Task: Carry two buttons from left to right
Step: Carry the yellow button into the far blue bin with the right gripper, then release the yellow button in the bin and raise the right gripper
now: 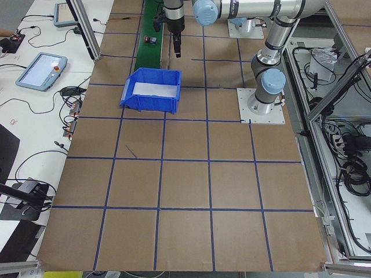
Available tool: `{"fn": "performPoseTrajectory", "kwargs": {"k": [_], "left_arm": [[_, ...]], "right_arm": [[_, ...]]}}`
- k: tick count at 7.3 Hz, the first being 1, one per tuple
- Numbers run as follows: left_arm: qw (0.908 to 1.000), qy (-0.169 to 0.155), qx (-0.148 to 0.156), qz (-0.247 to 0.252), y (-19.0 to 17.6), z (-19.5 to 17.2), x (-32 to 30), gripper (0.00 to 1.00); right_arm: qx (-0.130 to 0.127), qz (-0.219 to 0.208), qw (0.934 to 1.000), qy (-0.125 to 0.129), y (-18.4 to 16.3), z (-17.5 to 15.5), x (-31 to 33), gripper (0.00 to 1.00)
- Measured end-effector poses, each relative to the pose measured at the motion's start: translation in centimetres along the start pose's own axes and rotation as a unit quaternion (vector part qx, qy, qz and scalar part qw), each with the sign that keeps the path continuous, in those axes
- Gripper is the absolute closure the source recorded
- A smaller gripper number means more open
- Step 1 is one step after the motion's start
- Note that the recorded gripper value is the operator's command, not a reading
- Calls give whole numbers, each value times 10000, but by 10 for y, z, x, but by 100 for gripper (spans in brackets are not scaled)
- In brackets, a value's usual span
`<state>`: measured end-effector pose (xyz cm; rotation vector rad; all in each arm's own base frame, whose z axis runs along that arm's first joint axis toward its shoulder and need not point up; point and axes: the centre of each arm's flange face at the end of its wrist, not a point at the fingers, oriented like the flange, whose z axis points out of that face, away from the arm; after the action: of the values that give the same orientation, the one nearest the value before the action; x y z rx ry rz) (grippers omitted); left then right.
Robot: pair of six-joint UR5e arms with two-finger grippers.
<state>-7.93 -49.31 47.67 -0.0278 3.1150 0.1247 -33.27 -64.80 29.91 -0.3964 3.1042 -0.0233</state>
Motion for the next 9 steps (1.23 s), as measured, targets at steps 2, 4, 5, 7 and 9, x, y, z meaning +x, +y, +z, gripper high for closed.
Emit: {"fn": "performPoseTrajectory", "kwargs": {"k": [2,4,5,7,9], "left_arm": [[10000,-4,7,0,0,0,0,0],[10000,-5,13,0,0,0,0,0],[10000,-5,13,0,0,0,0,0],[10000,-1,19,0,0,0,0,0],[10000,-4,26,0,0,-1,0,0]], "right_arm": [[-120,27,9999,-64,5,19,-2,81],[-236,93,9997,38,16,26,6,53],[-266,147,9995,80,23,26,13,6],[-144,221,9995,182,28,26,20,0],[-52,347,9991,258,29,22,19,0]]}}
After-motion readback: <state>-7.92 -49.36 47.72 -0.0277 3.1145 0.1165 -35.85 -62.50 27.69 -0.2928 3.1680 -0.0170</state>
